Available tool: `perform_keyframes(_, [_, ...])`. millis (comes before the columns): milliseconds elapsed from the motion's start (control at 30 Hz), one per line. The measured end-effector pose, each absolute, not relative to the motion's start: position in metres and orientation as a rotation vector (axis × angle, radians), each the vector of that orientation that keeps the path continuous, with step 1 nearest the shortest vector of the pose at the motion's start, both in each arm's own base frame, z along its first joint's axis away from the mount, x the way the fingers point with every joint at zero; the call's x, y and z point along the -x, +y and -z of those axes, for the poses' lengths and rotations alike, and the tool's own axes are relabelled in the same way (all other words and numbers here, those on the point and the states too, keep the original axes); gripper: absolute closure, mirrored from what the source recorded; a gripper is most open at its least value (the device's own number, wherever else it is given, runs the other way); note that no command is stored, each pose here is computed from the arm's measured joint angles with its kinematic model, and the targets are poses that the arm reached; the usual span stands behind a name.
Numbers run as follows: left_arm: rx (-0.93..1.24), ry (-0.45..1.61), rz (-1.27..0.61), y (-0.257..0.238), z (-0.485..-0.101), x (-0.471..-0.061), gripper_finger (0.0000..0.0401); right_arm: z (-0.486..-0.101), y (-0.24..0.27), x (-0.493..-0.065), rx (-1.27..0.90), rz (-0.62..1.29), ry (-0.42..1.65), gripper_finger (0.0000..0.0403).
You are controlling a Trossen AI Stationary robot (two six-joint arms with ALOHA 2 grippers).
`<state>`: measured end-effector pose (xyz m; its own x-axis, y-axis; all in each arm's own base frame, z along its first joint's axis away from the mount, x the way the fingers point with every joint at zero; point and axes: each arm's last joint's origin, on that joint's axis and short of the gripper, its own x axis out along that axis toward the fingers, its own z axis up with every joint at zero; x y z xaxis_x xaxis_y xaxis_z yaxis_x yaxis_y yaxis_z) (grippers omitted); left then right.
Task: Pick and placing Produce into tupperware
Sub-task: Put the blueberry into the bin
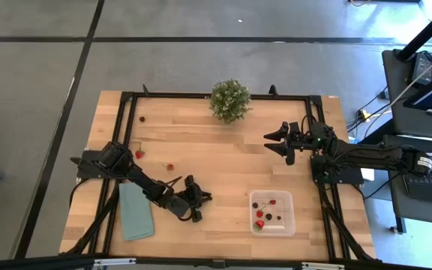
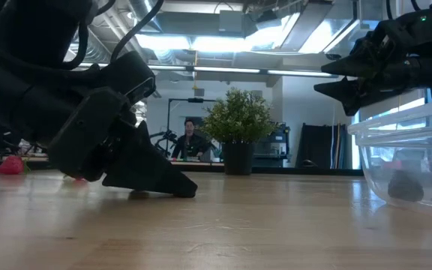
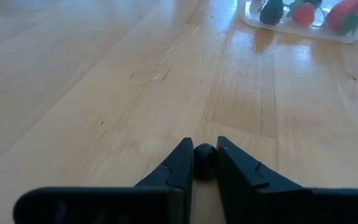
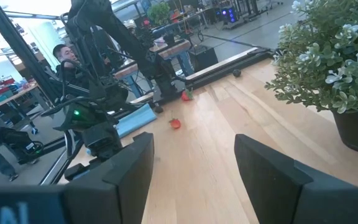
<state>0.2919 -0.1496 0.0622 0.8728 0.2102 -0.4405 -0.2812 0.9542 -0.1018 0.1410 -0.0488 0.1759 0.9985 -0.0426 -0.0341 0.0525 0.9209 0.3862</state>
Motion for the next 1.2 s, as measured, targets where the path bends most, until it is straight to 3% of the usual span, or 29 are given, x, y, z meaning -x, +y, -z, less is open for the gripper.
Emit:
perform_keyframes(233, [0.249,0.352,-0.184,-0.144,-0.091,-0.307,0.0364,-0.176,-0.049,-0.141,-0.4,0.048,0.025,0.0176])
perform_keyframes(400, [0.114,0.332,-0.089,-0.136,-0.114,-0.33,0.0363,-0.176,-0.049,-0.141,-0.401,0.048,0.024,0.0176])
perform_keyframes(733, [-0.074,0.481,0.144,-0.112,-0.156,-0.387,0.0364,-0.177,-0.049,-0.141,-0.419,0.045,0.013,0.0176])
perform_keyframes(1200, [-0.203,0.334,0.15,-0.096,-0.237,-0.436,0.0365,-0.177,-0.049,-0.141,-0.431,0.037,0.018,0.0176])
